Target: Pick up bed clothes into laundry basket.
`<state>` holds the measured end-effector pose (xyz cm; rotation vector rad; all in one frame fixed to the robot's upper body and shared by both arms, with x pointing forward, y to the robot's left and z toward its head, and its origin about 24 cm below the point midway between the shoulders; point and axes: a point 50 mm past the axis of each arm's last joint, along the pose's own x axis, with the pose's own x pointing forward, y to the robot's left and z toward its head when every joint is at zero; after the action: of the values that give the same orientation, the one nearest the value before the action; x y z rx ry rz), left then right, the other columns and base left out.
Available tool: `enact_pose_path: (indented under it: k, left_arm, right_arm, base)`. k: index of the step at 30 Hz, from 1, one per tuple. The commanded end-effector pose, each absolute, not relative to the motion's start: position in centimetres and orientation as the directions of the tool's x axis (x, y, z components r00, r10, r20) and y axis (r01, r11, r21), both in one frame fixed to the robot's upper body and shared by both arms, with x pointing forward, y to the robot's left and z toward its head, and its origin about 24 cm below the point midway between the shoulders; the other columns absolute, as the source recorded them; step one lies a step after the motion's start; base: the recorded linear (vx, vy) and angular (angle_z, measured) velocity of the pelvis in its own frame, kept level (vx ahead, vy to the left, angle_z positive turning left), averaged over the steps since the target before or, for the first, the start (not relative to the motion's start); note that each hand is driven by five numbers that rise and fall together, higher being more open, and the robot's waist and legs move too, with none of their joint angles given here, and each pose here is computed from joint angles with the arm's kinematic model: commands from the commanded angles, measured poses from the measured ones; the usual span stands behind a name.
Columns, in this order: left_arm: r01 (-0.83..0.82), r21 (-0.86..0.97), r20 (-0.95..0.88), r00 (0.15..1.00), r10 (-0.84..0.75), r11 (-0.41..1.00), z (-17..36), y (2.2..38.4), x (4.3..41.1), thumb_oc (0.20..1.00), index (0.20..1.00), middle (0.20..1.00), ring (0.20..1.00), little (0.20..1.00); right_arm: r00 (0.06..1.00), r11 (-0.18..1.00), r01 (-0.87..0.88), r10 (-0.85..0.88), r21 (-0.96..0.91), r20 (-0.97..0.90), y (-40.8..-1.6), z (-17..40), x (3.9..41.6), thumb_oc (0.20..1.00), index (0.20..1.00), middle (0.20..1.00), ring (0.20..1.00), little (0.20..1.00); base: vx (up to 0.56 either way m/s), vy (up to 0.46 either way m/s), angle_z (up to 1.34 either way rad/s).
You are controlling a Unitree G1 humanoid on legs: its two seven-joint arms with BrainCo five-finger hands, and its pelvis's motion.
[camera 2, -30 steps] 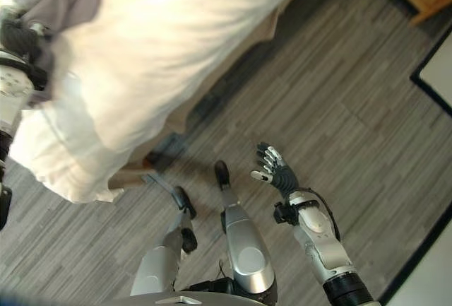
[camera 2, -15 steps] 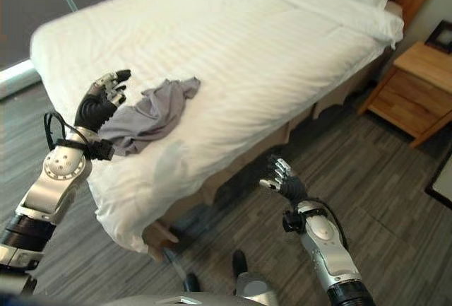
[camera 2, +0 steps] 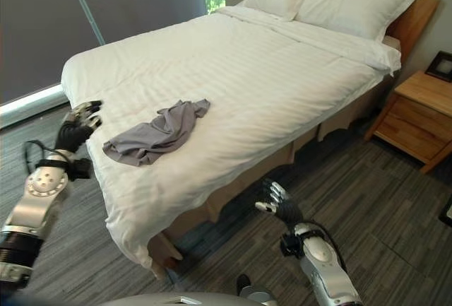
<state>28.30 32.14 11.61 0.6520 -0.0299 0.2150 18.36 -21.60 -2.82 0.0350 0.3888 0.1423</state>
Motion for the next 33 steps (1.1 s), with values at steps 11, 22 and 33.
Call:
enact_pose_path:
  k: [11,22,33]
  left_arm:
    - [-0.448,0.749,0.269,0.879,0.394,0.488,21.9,37.8,32.9,1.0,1.0,1.0,1.0,1.0]
    - [-0.483,0.724,0.324,0.868,0.377,0.492,24.7,36.6,34.7,1.0,1.0,1.0,1.0,1.0]
    - [-0.54,0.73,0.347,0.821,0.454,0.419,27.5,37.4,35.1,1.0,1.0,1.0,1.0,1.0]
  right_arm:
    - [0.956,0.981,-0.166,0.186,0.102,-0.229,-21.3,-0.2,20.1,1.0,1.0,1.0,1.0,1.0]
    - [0.962,0.972,-0.189,0.212,0.142,-0.173,-20.0,0.4,21.3,1.0,1.0,1.0,1.0,1.0]
    - [0.984,0.975,-0.153,0.165,0.163,-0.063,-19.7,2.2,23.1,1.0,1.0,1.0,1.0,1.0]
  base:
    - [-0.1,-0.004,-0.12]
    - [-0.03,-0.014,-0.1]
    - [-0.04,-0.024,-0.11]
